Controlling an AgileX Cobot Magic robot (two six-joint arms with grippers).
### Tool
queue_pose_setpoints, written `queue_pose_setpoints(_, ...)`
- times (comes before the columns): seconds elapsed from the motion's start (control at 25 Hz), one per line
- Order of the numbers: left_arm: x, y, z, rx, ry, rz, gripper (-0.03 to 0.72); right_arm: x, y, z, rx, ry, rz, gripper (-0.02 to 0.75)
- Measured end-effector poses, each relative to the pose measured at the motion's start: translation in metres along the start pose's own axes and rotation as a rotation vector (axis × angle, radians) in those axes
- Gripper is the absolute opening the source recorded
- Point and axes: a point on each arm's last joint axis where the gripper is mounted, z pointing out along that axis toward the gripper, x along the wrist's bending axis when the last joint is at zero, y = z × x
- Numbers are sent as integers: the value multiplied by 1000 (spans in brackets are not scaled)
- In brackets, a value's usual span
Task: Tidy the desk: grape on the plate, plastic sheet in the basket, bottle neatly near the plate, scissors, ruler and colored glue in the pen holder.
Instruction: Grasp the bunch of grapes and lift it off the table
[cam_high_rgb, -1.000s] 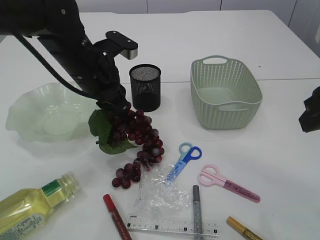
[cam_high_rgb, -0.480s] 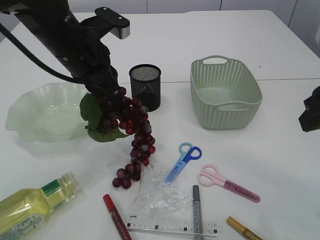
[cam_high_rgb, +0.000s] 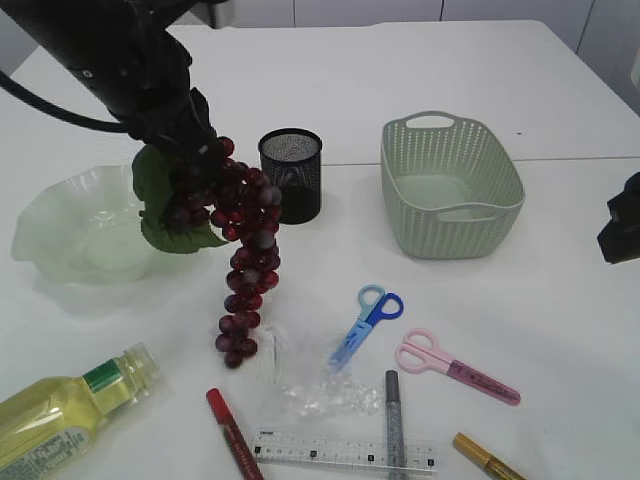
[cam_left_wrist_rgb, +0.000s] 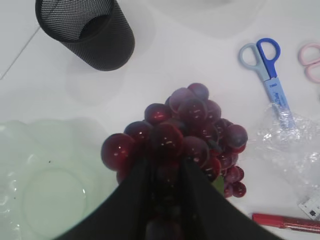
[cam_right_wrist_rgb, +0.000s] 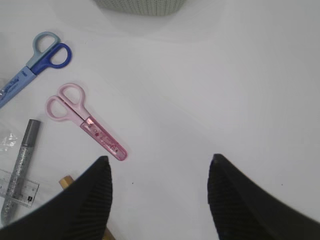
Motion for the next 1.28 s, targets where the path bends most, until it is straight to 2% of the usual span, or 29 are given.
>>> queue_pose_setpoints(0.44,-2,2,-39,-60,45,17,143,0,0,0,-2,0,0,446)
queue_pose_setpoints(0.92,8,-4,-85,-82,249,32,143,0,0,0,-2,-1,-1,445)
queue_pose_setpoints(1.08,15,-8,-93,-86,300,-1,143,0,0,0,-2,-1,-1,445)
queue_pose_setpoints(1.28,35,-17,-97,-80,338,-76,145,0,0,0,-2,-1,-1,445)
